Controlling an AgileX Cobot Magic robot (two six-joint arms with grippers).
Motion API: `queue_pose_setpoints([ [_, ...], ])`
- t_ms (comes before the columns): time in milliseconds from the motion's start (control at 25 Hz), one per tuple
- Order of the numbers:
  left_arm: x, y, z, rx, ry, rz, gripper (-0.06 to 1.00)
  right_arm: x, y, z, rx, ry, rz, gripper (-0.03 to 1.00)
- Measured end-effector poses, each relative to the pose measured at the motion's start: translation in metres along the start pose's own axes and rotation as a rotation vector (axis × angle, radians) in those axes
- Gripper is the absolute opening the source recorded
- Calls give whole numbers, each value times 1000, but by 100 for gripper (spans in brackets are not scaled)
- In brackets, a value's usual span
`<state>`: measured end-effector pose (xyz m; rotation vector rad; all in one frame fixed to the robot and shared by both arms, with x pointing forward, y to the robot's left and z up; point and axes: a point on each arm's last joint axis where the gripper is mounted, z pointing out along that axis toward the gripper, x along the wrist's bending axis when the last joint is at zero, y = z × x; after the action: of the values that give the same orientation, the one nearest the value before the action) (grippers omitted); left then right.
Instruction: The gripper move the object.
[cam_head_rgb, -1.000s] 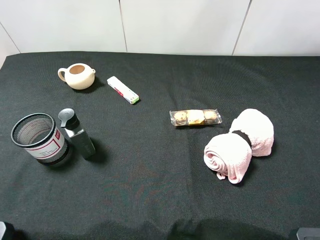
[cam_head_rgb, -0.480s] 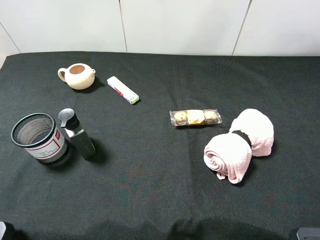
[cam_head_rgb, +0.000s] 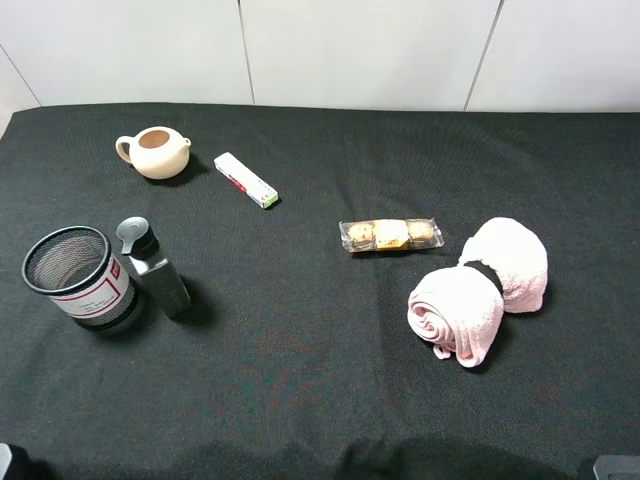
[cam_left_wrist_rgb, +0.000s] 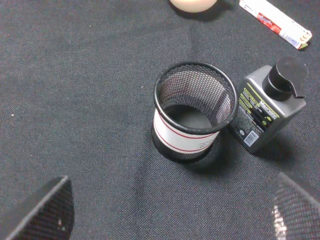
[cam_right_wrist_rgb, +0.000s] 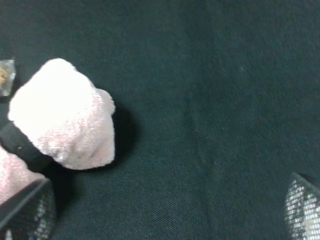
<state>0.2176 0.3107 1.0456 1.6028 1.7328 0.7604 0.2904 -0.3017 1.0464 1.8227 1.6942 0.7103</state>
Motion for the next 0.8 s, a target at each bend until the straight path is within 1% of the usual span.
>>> queue_pose_setpoints([
  [280, 0, 0, 0, 0, 0, 0, 83, 0, -8, -15, -113, 19, -6, 69],
  [600, 0, 0, 0, 0, 0, 0, 83, -3, -26, -39, -303, 24, -5, 69],
  [720, 0, 0, 0, 0, 0, 0, 83, -4, -32, -44, -349, 27, -3, 69],
  [800, 0, 0, 0, 0, 0, 0, 83, -4, -33, -45, -360, 27, -2, 69],
])
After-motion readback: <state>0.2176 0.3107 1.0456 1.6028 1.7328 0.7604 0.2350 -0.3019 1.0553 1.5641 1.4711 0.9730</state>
